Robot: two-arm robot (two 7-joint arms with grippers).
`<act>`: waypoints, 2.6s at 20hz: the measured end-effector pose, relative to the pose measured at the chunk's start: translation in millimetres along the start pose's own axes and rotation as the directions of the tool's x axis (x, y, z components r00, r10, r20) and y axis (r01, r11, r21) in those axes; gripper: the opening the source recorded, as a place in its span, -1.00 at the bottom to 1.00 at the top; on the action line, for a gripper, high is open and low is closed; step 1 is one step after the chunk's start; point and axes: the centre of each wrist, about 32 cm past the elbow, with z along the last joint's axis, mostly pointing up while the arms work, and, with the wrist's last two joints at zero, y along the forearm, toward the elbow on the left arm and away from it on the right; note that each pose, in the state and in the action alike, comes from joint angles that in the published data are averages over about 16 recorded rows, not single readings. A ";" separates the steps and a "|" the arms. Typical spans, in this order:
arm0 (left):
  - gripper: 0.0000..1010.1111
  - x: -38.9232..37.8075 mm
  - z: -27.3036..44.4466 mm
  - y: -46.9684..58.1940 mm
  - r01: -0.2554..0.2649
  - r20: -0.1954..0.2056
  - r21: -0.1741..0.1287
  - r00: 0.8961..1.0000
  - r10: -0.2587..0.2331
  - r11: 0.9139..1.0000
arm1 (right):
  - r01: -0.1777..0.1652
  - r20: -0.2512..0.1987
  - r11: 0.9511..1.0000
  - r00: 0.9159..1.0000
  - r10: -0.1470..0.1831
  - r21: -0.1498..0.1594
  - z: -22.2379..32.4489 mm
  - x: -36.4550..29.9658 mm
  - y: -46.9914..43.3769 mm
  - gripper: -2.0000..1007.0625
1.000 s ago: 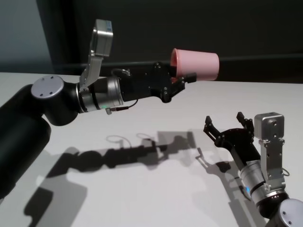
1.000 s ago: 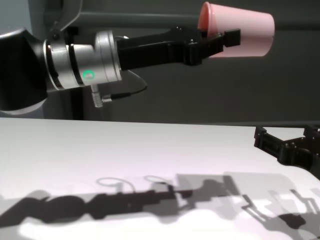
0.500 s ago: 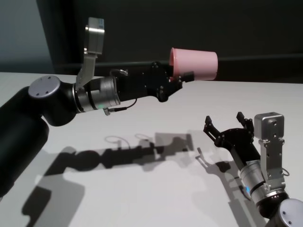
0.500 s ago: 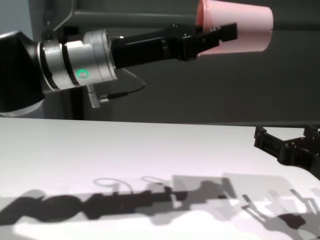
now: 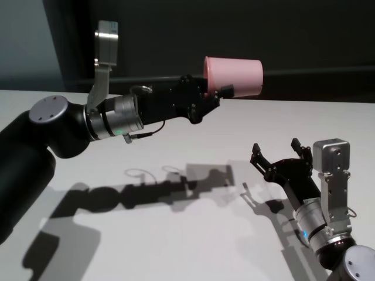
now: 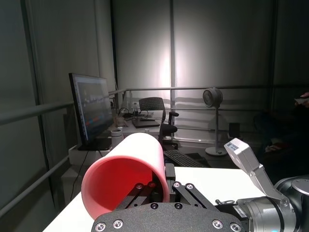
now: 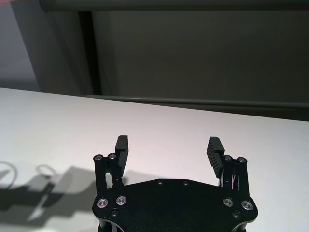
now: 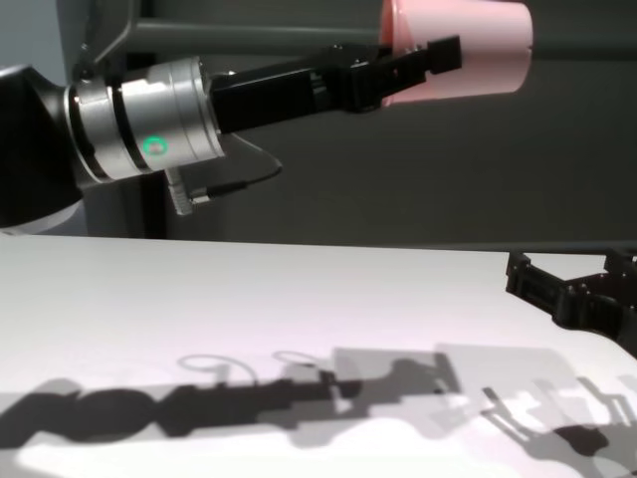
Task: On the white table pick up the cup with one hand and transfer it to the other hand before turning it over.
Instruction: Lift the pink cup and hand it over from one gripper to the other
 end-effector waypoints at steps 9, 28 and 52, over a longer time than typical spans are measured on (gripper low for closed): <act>-0.91 -1.0 -0.9 3.6 -0.005 -0.003 -0.001 1.000 0.005 1.000 | 0.000 0.000 1.000 1.000 0.000 0.000 0.0 0.0 0.0 0.99; -0.91 -2.5 -1.5 4.8 -0.005 0.004 0.008 1.000 0.005 1.000 | 0.000 0.000 1.000 1.000 0.000 0.000 0.0 0.0 0.0 0.99; -0.91 -2.3 -1.2 4.6 -0.006 0.004 0.008 1.000 0.006 1.000 | 0.002 -0.054 1.000 0.999 -0.002 0.001 0.4 3.6 -0.6 0.99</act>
